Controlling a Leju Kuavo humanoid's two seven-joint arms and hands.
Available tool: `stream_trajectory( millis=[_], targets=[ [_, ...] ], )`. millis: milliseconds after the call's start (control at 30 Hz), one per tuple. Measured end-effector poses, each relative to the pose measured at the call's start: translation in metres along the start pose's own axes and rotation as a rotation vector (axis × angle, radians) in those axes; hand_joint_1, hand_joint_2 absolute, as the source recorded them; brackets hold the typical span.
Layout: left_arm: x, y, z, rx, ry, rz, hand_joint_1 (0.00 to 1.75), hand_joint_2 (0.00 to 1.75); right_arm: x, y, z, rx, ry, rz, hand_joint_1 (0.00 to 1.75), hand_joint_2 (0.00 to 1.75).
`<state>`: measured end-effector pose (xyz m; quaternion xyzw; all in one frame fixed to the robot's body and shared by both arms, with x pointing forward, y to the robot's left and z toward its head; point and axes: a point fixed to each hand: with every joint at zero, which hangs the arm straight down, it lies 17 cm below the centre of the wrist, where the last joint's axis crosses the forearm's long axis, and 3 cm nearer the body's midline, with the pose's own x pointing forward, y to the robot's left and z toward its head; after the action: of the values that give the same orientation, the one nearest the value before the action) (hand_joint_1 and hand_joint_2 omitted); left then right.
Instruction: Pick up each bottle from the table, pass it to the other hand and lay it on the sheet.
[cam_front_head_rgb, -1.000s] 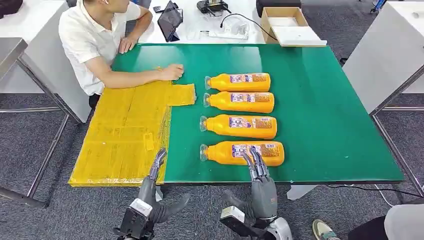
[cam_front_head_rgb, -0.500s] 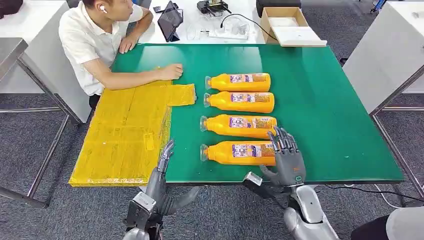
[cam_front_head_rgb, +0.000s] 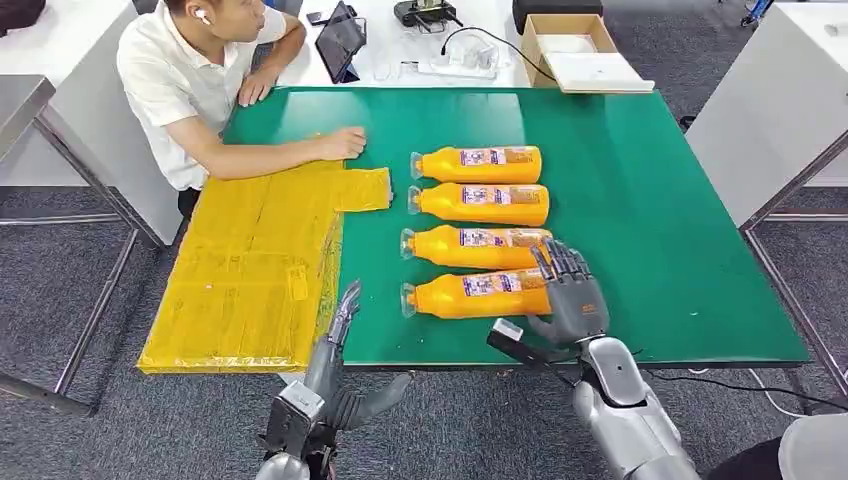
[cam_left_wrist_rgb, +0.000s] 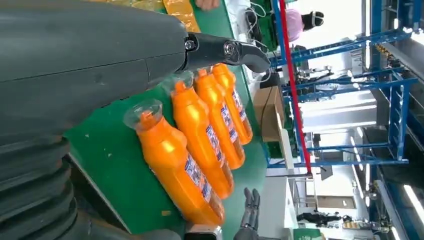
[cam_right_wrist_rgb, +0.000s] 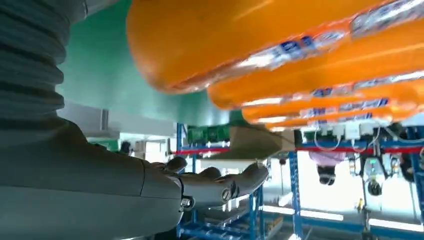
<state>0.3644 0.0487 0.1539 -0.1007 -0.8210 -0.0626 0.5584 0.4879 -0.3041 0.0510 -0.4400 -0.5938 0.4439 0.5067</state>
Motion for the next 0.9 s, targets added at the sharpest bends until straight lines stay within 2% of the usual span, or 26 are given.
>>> stream_trajectory(
  millis=[233,900],
  targets=[
    [-0.001,-0.003,0.001,-0.007,0.005,0.007,0.00,1.75,0.021,0.034,0.009,0.117,-0.043,-0.074,0.00,1.75],
    [-0.003,-0.006,0.000,-0.021,0.012,0.011,0.00,1.75,0.030,0.059,0.009,0.204,-0.022,-0.083,0.00,1.75]
  ],
)
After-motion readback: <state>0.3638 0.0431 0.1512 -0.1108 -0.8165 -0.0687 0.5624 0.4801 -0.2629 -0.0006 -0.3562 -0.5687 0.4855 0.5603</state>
